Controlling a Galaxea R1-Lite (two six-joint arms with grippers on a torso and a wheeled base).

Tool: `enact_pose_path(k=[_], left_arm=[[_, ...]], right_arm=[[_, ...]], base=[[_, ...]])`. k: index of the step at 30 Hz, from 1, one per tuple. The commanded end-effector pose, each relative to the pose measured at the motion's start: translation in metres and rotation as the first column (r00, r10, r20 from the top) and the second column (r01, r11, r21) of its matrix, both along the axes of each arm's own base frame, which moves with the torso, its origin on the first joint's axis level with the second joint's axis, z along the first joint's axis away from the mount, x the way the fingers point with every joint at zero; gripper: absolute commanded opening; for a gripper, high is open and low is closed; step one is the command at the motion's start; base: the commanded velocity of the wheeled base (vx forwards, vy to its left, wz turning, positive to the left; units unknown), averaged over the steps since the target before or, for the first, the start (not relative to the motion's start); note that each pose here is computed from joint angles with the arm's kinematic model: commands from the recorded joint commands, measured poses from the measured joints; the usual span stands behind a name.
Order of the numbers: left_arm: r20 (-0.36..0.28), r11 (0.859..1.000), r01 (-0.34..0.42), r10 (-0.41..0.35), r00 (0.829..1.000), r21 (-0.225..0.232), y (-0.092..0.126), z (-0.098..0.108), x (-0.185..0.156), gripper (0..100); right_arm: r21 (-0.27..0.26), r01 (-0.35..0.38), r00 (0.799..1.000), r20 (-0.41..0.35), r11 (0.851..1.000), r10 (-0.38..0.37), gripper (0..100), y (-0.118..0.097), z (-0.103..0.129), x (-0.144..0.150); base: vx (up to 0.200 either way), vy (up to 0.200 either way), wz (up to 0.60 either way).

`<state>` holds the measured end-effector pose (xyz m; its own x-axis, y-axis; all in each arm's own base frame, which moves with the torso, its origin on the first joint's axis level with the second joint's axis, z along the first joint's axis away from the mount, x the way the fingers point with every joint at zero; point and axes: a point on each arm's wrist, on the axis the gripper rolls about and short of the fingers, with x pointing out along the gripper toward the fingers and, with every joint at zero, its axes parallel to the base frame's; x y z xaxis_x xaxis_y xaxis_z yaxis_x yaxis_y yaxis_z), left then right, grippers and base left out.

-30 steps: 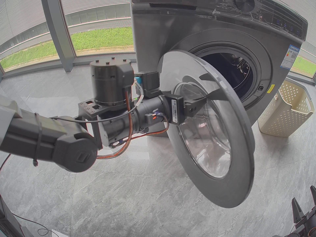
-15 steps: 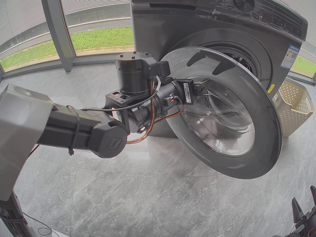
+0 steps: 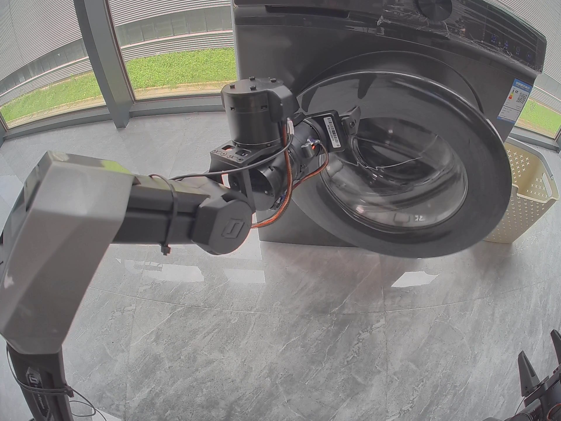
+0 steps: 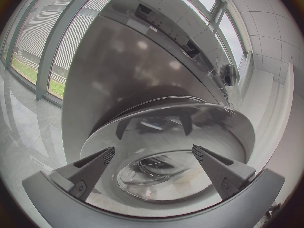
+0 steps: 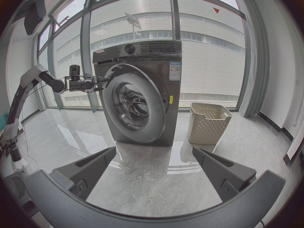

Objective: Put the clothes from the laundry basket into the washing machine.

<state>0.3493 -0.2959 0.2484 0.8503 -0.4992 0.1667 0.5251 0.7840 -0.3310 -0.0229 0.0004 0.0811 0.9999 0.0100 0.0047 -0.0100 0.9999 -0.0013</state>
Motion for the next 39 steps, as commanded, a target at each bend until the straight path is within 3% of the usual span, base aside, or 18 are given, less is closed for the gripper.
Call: enact_pose_path(k=[1,5,9,13,14,17,19,20,23,27,32,35,39], left_arm=[[-0.011,1.000,-0.003,0.003,1.000,0.002,-0.006,-0.011,0.008,100],[-0.050,1.000,0.028,-0.028,0.998,0.004,0.000,-0.005,-0.016,100],[-0.105,0.995,0.076,-0.068,0.992,0.070,0.017,-0.009,-0.056,100],[-0.146,0.983,0.116,-0.095,0.985,0.142,0.050,-0.016,-0.103,100],[-0.146,0.983,0.116,-0.095,0.985,0.142,0.050,-0.016,-0.103,100],[-0.165,0.972,0.133,-0.102,0.981,0.194,0.090,-0.022,-0.149,100],[-0.163,0.970,0.133,-0.101,0.981,0.202,0.097,-0.022,-0.156,100],[-0.150,0.961,0.134,-0.100,0.984,0.240,0.128,-0.028,-0.185,100],[-0.101,0.952,0.111,-0.085,0.991,0.285,0.170,-0.037,-0.221,100],[-0.052,0.955,0.021,-0.005,0.999,0.297,0.217,-0.052,-0.253,100],[-0.011,0.962,-0.066,0.072,0.997,0.267,0.249,-0.067,-0.278,100],[-0.003,0.953,-0.139,0.145,0.989,0.270,0.265,-0.082,-0.293,100],[0.035,0.931,-0.232,0.232,0.972,0.283,0.282,-0.101,-0.315,100]], right_arm=[[0.000,-0.001,1.000,-0.008,1.000,0.001,100,0.000,-0.005,0.001],[0.000,0.001,1.000,-0.008,1.000,-0.001,100,0.000,-0.005,0.001],[0.000,0.001,1.000,-0.008,1.000,-0.001,100,0.000,-0.005,0.001],[0.000,0.001,1.000,-0.008,1.000,-0.001,100,0.000,-0.005,0.001],[0.000,0.001,1.000,-0.008,1.000,-0.001,100,0.000,-0.005,0.001],[-0.002,0.001,1.000,-0.006,1.000,-0.001,100,0.000,-0.005,0.001],[-0.002,0.001,1.000,-0.008,1.000,-0.001,100,0.000,-0.005,0.001],[-0.002,0.001,1.000,-0.005,1.000,-0.001,100,0.000,-0.005,0.000],[-0.002,0.001,1.000,-0.005,1.000,-0.001,100,0.000,-0.005,0.000],[-0.002,0.001,1.000,-0.005,1.000,-0.001,100,0.000,-0.005,0.000],[-0.002,0.001,1.000,-0.005,1.000,-0.001,100,0.000,-0.005,0.000],[-0.002,0.001,1.000,-0.005,1.000,-0.001,100,0.000,-0.005,0.000],[-0.002,0.001,1.000,-0.005,1.000,-0.001,100,0.000,-0.005,0.000]], base=[[0.000,0.000,0.00],[0.000,0.000,0.00],[0.000,0.000,0.00],[0.000,0.000,0.00],[0.000,0.000,0.00],[0.000,0.000,0.00],[0.000,0.000,0.00],[0.000,0.000,0.00],[0.000,0.000,0.00],[0.000,0.000,0.00],[0.000,0.000,0.00],[0.000,0.000,0.00],[0.000,0.000,0.00]])
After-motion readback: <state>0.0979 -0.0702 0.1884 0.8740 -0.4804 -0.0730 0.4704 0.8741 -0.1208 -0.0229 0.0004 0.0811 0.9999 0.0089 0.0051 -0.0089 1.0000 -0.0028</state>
